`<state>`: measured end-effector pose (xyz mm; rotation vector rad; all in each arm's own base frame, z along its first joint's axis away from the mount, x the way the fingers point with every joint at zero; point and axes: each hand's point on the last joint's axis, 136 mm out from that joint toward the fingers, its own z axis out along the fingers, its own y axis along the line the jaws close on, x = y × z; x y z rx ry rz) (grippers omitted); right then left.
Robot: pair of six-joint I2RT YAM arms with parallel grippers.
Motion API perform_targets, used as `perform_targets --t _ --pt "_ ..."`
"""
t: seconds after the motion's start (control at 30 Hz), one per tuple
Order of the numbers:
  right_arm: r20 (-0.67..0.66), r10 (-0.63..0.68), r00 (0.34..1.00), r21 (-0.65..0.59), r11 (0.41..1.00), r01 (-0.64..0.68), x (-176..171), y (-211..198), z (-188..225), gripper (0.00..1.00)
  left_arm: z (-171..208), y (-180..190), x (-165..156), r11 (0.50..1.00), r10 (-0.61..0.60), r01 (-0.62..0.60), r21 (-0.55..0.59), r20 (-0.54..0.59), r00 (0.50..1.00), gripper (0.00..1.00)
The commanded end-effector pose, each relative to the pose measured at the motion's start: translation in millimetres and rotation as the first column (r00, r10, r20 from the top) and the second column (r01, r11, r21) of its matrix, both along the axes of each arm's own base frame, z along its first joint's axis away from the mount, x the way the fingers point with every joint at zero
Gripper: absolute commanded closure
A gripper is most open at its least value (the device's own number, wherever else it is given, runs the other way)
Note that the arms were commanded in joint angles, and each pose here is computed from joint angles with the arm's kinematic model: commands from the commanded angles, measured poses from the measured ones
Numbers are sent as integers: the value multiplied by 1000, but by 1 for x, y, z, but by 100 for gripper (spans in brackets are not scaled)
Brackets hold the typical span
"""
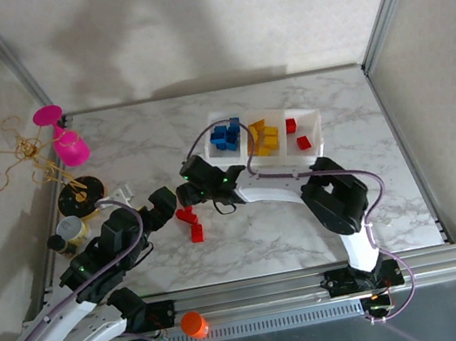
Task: Sort the legos into containers by color
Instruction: Pick up the lego from the center of the table.
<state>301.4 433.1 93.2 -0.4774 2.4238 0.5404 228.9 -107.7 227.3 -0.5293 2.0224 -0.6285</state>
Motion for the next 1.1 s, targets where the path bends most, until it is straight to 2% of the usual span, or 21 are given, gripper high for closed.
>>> perform_targets --t 0.0,0.27,0.57,0.77,1.07 --pt "9 12 1000 -1 1000 -12 4 20 -3 25 -17 14 -4 998 64 -62 31 -40 997 0" --pt "-21 19 1000 -87 996 -21 13 35 -42 36 -20 14 -3 997 72 -71 15 -42 997 0" --pt "-32 16 999 -121 992 -20 13 32 -57 58 -24 17 -4 996 85 -84 25 -51 995 0" --pt "-13 4 1000 -113 994 -6 13 27 -47 72 -24 11 -2 998 64 -63 11 -50 997 0" --pt "59 -56 997 -41 997 58 18 -4 14 75 -13 2 -1 1000 21 -21 -17 -37 999 0"
